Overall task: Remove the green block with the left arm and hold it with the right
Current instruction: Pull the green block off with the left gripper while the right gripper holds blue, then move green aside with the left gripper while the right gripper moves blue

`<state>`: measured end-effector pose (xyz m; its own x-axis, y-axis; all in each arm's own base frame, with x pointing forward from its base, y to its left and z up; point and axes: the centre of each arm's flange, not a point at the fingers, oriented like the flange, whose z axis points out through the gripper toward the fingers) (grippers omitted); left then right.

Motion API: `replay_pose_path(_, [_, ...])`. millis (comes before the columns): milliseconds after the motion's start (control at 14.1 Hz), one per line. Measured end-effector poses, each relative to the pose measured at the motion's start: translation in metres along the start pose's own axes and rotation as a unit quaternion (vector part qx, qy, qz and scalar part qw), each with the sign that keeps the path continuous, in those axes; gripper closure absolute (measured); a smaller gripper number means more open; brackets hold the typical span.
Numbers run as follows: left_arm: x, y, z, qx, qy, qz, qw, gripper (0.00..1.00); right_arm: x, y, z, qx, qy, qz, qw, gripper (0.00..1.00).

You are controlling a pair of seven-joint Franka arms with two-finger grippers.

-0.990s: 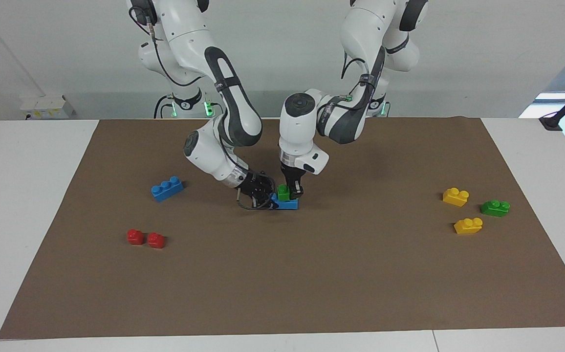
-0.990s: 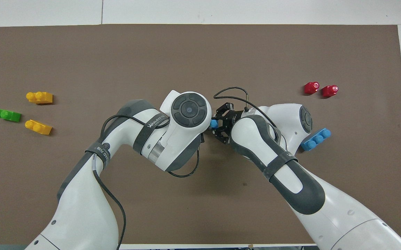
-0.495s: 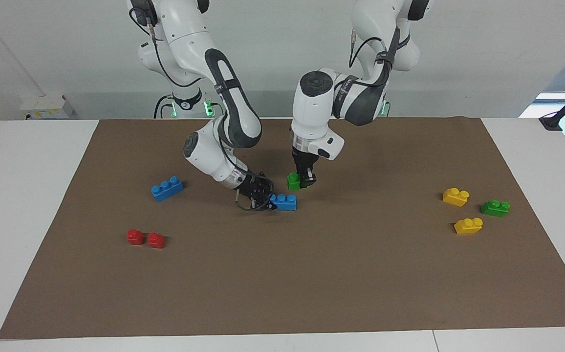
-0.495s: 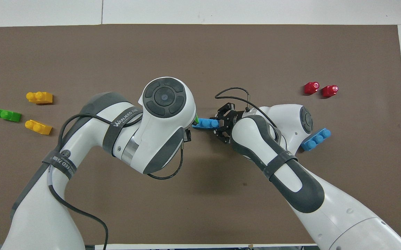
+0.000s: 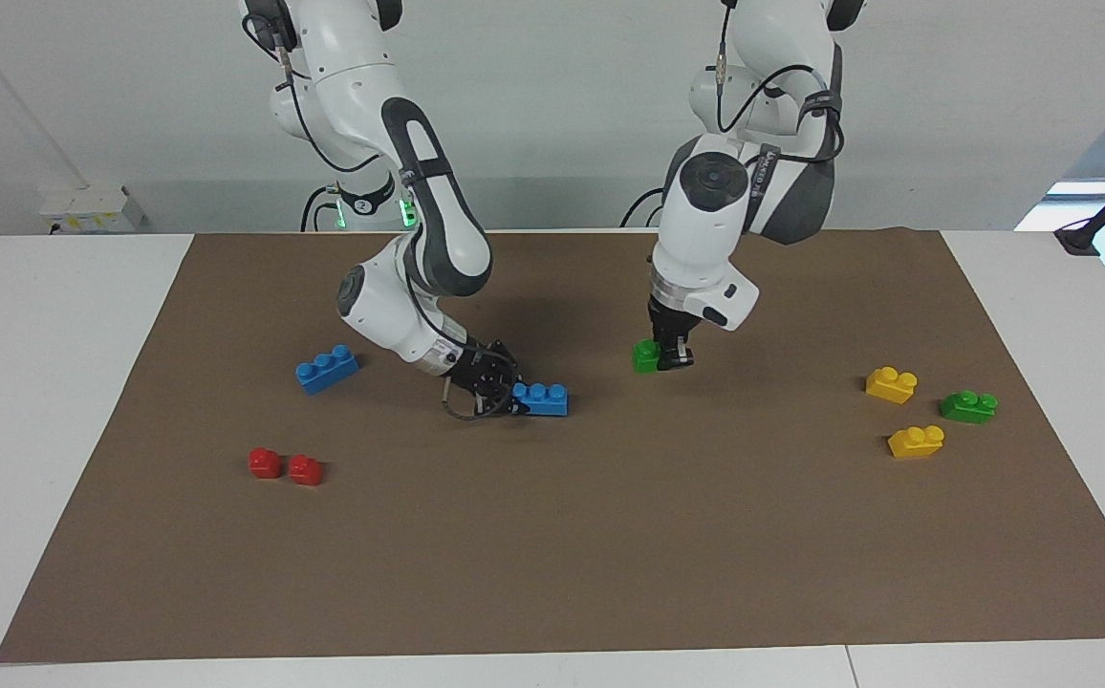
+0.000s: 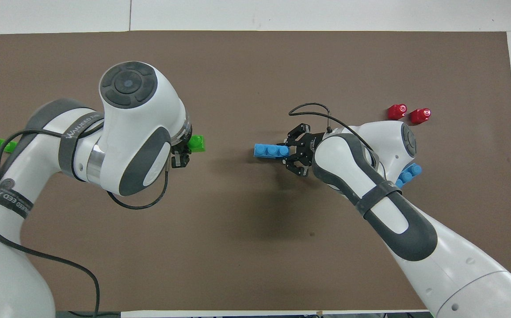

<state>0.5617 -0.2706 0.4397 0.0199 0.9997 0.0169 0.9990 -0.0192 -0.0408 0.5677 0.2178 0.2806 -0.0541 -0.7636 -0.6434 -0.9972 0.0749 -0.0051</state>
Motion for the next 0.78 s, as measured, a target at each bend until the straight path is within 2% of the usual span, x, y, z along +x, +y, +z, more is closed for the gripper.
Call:
replay_pose_path(141, [0.049,0.017,0.008,0.007,0.0,0.035,0.999,0.64,0.012,-0.019,-0.035,-0.011,0.006,-0.018,1.0,0.65])
replay_pose_path(354, [0.116,0.035,0.024,-0.012,-0.007,0.082,0.997,0.64,0.059,-0.037,-0.085,-0.022,0.005,-0.041,0.999,0.65])
replay_pose_path(566, [0.168,0.038,0.041,-0.03,-0.008,0.133,0.991,0.64,0.11,-0.041,-0.121,-0.039,0.01,-0.071,0.997,0.65])
replay_pose_path(778, [0.21,0.036,0.057,-0.045,-0.004,0.174,0.984,0.64,0.147,-0.039,-0.143,-0.047,0.015,-0.094,0.994,0.65])
